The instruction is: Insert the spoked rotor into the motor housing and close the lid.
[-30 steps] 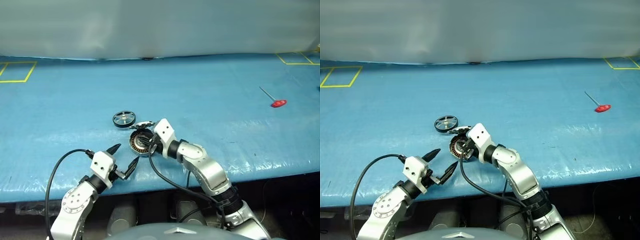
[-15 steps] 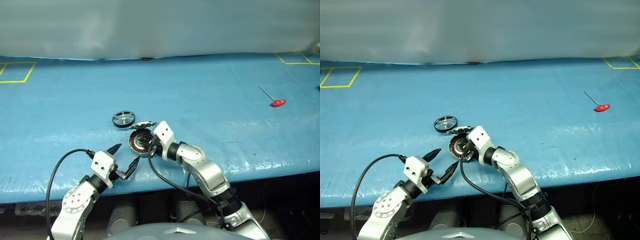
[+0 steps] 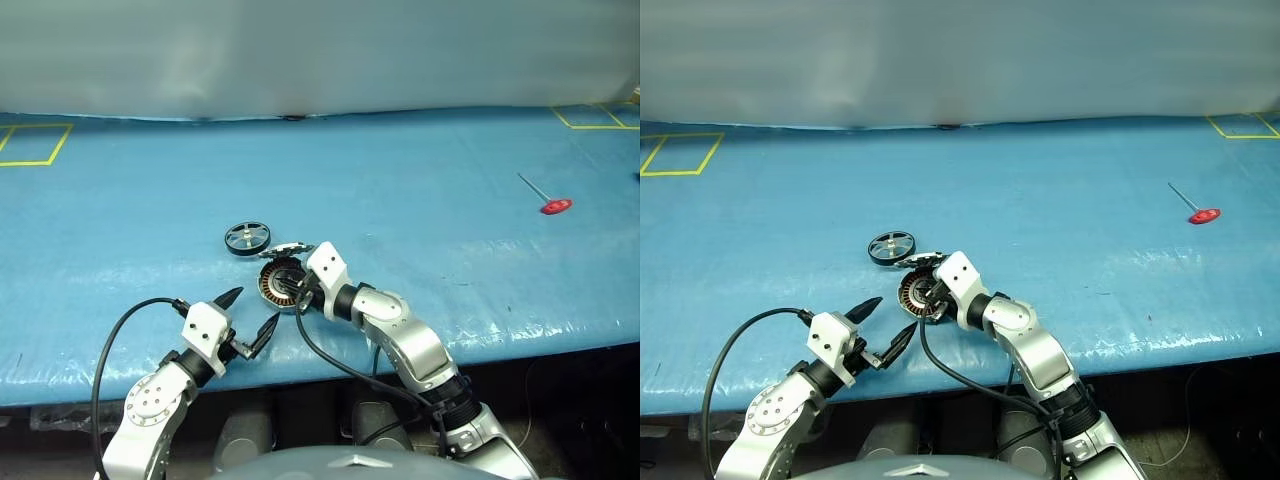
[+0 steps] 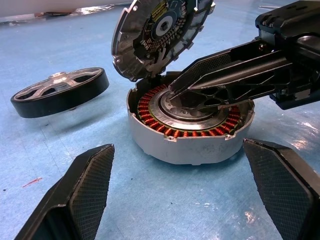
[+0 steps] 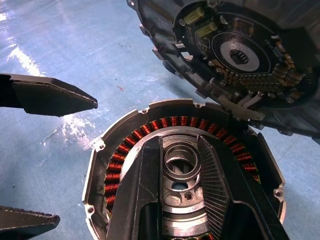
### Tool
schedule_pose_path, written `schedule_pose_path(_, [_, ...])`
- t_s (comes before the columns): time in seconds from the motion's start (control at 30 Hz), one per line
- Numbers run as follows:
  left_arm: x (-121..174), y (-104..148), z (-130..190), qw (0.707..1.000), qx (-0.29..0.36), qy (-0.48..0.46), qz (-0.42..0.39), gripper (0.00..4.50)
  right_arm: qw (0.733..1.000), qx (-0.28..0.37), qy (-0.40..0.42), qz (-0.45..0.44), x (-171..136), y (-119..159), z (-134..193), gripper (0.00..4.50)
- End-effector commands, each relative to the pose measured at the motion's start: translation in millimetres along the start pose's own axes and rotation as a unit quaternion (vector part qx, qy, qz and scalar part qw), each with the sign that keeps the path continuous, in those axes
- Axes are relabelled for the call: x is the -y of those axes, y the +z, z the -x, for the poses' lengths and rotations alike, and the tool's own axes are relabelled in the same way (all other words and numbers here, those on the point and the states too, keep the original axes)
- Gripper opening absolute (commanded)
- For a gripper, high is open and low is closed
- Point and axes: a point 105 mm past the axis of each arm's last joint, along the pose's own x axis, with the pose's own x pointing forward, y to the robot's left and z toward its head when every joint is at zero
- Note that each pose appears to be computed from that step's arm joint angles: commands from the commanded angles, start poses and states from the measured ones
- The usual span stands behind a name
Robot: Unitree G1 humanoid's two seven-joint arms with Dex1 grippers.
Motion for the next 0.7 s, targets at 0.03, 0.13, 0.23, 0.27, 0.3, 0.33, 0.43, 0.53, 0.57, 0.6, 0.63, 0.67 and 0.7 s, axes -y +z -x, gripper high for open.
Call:
schedule_pose_path(0.03, [0.9,5.0,-0.6,1.000,0.012,0.002,-0.005,4.50,1.000,0.002,-0.001,0.004,1.1,2.3,2.9,0.68])
schedule_pose_path(0.13, [1.2,4.4,-0.6,1.000,0.012,0.001,-0.004,4.50,1.000,0.003,0.000,0.004,1.2,3.5,4.6,0.68])
schedule_pose_path(0.23, [1.9,3.8,-1.0,1.000,0.011,0.000,-0.004,4.50,1.000,0.003,-0.001,0.005,2.3,4.6,5.6,0.68])
schedule_pose_path(0.27, [2.0,3.7,-1.2,1.000,0.011,0.000,-0.004,4.50,1.000,0.003,-0.002,0.005,2.7,4.8,5.7,0.68])
schedule_pose_path(0.3, [2.0,3.6,-1.4,1.000,0.011,-0.001,-0.004,4.50,1.000,0.004,-0.001,0.003,2.7,4.9,5.8,0.68])
schedule_pose_path(0.33, [2.1,3.6,-1.5,1.000,0.011,-0.001,-0.003,4.50,1.000,0.004,0.000,0.002,2.6,4.9,5.8,0.68])
schedule_pose_path(0.43, [2.3,3.2,-1.5,1.000,0.011,-0.001,-0.004,4.50,1.000,0.006,0.000,0.000,2.2,6.1,5.8,1.71])
schedule_pose_path(0.53, [2.5,2.6,-1.3,1.000,0.010,-0.001,-0.003,4.50,1.000,0.021,0.001,-0.013,0.9,13.3,5.9,2.70])
schedule_pose_path(0.57, [2.4,2.5,-1.2,1.000,0.010,-0.001,-0.002,4.50,0.999,0.027,0.006,-0.018,-0.4,16.1,6.2,2.98])
schedule_pose_path(0.6, [2.4,2.3,-1.2,1.000,0.010,-0.001,-0.002,4.50,0.999,0.037,0.013,-0.022,-2.4,21.7,7.2,2.98])
schedule_pose_path(0.63, [2.4,2.1,-1.1,1.000,0.009,-0.001,-0.002,4.50,0.998,0.047,0.020,-0.026,-4.1,26.8,8.3,2.98])
schedule_pose_path(0.67, [2.3,2.1,-1.0,1.000,0.010,0.000,-0.002,4.50,0.997,0.059,0.026,-0.030,-5.7,33.2,10.0,2.98])
schedule_pose_path(0.7, [2.3,2.0,-0.9,1.000,0.010,0.000,-0.001,4.50,0.996,0.073,0.031,-0.034,-7.3,41.0,12.2,2.98])
